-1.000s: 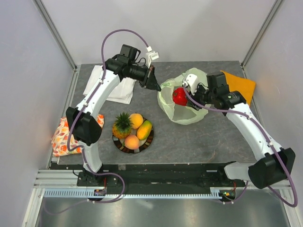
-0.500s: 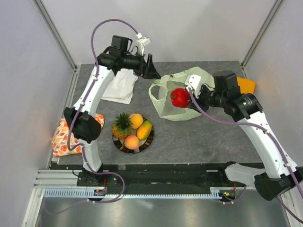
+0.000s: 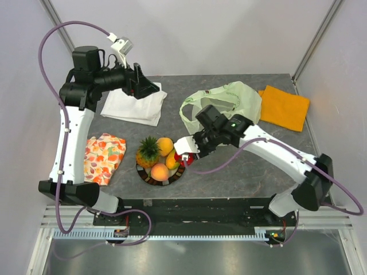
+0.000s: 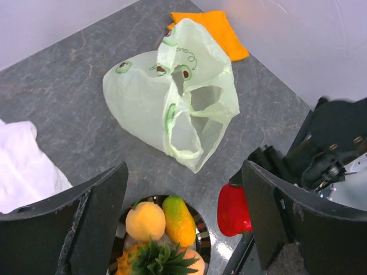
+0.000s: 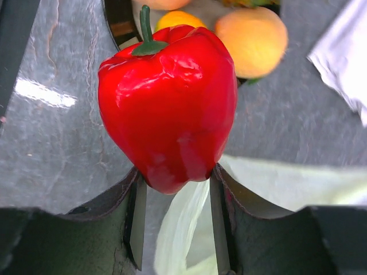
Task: Take the fake fruits out of the plastic bag
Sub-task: Place the fake fruit on the plate.
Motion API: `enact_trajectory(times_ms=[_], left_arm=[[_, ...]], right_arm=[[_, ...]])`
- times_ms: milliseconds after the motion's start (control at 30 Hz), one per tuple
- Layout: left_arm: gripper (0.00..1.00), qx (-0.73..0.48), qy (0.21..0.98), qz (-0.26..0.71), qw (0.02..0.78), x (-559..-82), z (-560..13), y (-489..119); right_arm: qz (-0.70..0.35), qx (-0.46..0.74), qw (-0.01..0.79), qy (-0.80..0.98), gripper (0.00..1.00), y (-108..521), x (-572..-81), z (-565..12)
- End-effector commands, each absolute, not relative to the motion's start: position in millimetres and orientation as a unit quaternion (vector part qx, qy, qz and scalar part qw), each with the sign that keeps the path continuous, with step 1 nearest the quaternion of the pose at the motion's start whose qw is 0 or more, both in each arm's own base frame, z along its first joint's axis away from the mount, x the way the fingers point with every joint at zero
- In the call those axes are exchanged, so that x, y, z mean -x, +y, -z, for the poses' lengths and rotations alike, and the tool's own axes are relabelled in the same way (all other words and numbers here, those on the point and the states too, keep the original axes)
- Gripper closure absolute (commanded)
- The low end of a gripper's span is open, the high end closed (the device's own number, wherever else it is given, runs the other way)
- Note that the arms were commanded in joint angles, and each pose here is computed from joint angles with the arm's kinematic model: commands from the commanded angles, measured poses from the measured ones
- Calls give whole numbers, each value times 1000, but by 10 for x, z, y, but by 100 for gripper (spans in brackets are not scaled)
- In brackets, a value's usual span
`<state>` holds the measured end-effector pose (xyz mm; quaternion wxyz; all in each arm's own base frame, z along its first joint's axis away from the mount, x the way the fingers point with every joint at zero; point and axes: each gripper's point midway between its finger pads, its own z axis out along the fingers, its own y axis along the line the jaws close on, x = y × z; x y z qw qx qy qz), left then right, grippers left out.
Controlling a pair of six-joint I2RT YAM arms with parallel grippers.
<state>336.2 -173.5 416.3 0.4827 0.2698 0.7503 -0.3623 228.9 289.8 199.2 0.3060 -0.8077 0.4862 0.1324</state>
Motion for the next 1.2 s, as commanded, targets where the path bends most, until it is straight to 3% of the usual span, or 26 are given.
enact_trajectory(times_ms=[0,400,1167], left_arm=[[13,-258,756,348,491,-3333,-4094,-1540],[14,-235,760,352,493,-3088,-3998,-1349],[14,-213,767,355,491,-3092,-3879,-1188]], right_arm=[[-96,869,306,377,98,3135,-2387,-1889],[-102,894,288,329,99,3617,-2513,-1579],[-77,904,297,299,99,3939,-2640,-1391]])
